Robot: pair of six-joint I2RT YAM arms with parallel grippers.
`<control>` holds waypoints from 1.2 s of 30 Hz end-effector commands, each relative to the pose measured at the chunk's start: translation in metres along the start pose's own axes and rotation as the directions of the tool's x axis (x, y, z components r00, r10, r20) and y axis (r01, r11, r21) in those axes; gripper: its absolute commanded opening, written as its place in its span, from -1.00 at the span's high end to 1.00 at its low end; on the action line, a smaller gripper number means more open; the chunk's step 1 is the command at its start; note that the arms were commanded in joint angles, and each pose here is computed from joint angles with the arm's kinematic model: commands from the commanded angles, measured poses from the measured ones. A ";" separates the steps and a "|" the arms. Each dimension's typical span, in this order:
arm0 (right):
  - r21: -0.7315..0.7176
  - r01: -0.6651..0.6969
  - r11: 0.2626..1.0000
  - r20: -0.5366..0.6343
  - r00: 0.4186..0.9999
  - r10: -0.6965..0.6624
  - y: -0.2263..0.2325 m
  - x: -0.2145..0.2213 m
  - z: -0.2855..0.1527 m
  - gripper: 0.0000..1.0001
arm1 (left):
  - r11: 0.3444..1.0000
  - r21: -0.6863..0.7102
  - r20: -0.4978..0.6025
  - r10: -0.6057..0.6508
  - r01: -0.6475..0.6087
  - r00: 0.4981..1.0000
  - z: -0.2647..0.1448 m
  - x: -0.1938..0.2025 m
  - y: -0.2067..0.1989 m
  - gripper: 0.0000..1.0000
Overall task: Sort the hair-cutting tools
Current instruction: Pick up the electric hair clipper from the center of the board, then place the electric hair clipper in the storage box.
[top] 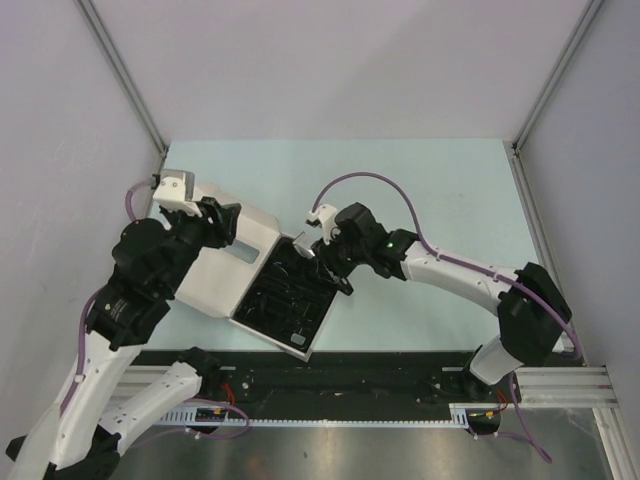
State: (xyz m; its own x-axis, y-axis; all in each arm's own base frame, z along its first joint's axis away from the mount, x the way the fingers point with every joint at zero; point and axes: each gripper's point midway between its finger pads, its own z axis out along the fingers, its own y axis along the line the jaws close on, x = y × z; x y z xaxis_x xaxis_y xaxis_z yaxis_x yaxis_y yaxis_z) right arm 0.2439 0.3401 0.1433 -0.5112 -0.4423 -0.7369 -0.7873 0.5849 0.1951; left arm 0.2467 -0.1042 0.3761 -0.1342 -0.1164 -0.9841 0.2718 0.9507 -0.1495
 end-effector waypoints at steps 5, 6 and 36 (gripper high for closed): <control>-0.016 0.307 0.952 0.135 0.944 -0.302 0.026 -0.048 0.029 0.80 | 1.000 -0.004 0.001 0.004 -0.004 1.000 -0.006 0.002 0.003 -0.14; -0.015 0.309 0.951 0.145 0.942 -0.304 0.027 -0.050 0.031 0.80 | 1.000 -0.001 0.002 0.002 -0.002 1.000 -0.006 0.002 0.002 -0.14; -0.047 0.314 0.948 0.066 0.948 -0.310 0.035 -0.030 0.081 0.74 | 0.999 -0.038 -0.039 0.030 -0.031 0.999 -0.003 0.016 0.010 -0.16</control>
State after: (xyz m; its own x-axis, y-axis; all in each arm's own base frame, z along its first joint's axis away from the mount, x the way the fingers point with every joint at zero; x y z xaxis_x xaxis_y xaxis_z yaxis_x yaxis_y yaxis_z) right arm 0.2521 0.4076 0.0904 -0.2628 -0.6087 -0.7486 -0.9158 0.4016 -0.0050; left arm 0.2427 -0.1002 0.3593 -0.1733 -0.0931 -0.9805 0.2581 0.9564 -0.1364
